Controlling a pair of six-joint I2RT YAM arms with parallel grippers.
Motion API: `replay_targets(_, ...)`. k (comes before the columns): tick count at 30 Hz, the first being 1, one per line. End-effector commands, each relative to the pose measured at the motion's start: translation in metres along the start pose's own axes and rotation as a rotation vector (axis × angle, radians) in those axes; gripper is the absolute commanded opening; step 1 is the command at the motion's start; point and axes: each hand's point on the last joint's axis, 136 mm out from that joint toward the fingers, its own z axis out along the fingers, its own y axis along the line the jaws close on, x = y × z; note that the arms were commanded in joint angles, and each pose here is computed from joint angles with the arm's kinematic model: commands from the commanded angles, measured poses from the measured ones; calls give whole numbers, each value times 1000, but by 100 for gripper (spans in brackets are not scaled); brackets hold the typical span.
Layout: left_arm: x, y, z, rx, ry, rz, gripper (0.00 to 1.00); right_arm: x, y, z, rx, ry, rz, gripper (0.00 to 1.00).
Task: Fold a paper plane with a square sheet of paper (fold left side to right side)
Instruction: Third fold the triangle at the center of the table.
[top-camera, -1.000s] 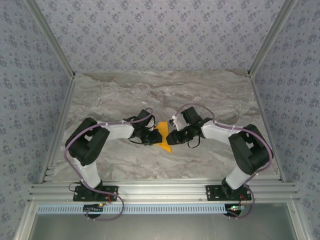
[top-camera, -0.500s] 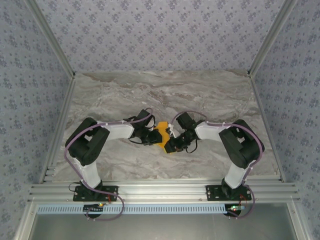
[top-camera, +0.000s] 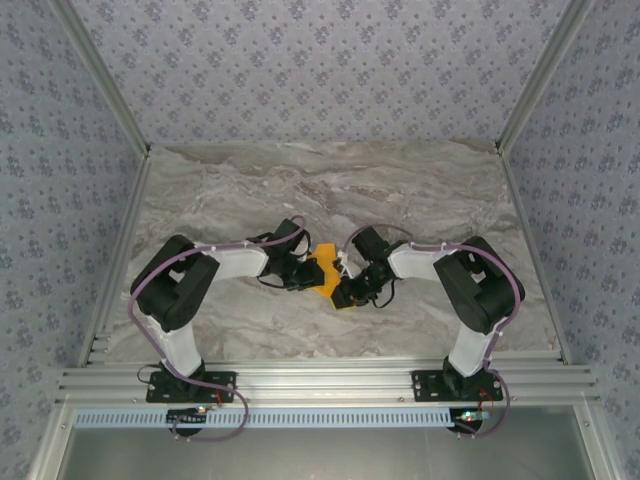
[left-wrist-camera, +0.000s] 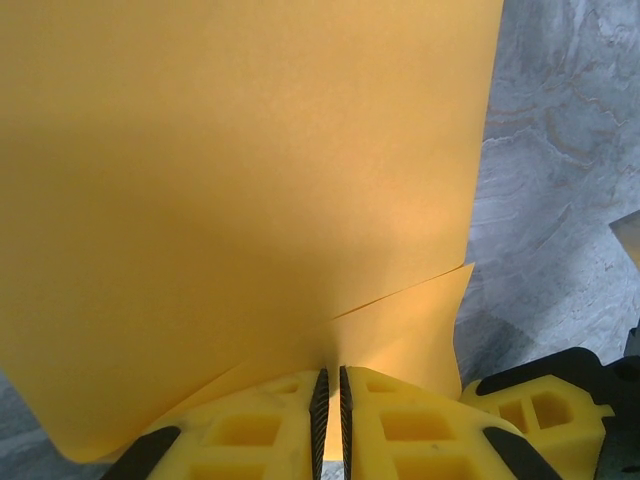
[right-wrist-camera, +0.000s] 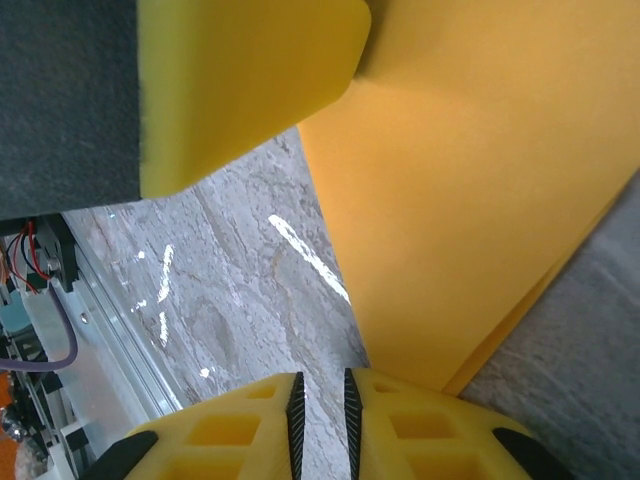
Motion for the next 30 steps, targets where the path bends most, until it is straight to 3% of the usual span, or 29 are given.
replay_targets(1, 13, 28, 5, -110, 25, -33, 14, 13, -11, 0, 41, 40, 42, 20)
replay_targets(8, 12, 27, 4, -108, 21, -31, 14, -7, 24, -26, -6, -62, -19, 1)
replay_targets(19, 12, 26, 4, -102, 19, -30, 14, -18, -3, -9, 76, -57, 88, 1)
replay_targets(30, 5, 12, -6, -65, -15, -6, 14, 4, -41, -1, 211, 3, 198, 0)
